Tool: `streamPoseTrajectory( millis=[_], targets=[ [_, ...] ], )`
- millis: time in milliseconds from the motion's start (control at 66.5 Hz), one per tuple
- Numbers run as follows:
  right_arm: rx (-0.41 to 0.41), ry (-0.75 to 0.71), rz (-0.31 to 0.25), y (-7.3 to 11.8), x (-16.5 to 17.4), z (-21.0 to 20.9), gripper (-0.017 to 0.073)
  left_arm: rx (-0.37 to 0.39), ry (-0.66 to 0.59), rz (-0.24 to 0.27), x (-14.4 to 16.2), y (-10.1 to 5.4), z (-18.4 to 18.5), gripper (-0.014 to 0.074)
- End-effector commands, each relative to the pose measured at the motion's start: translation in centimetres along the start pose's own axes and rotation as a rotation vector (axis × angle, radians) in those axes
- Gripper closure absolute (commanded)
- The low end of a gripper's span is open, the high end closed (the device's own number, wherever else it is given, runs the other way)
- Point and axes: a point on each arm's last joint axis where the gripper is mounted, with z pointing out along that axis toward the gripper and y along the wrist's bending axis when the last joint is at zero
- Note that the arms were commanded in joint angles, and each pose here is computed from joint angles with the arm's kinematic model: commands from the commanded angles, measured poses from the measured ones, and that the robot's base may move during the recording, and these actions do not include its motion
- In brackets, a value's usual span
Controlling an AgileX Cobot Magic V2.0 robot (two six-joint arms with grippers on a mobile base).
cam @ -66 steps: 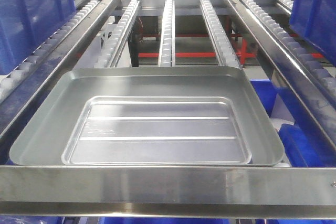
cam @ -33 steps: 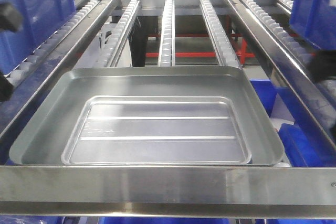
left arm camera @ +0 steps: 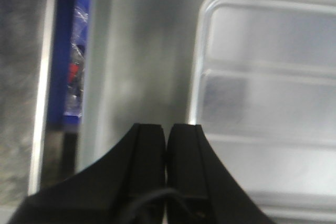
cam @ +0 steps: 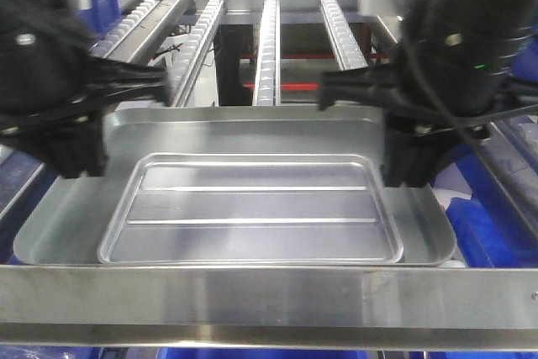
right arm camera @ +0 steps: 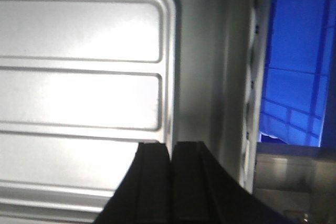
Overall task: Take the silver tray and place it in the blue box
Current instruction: 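Lower both open grippers over the tray's side rims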
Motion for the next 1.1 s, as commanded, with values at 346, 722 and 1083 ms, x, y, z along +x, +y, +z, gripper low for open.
streamPoseTrajectory(
  millis=[346,722,1083],
  targets=[
    [0.020,-0.018,-0.019,0.8,-1.8,0.2,0.0500,0.089,-0.027,0.036,-1.2,-1.5,-0.7,0.0599],
    [0.006,-0.034,-0.033,1.0,-1.9,0.2,0.0220,0.078,-0.029,0.048,-1.2,-1.4,-0.7,0.0599],
    [0.019,-0.019,-0.032,0.9,-1.8,0.2,0.0235,0.075,-0.002,0.024,-1.0,-1.4,-0.7,0.0515]
  ],
)
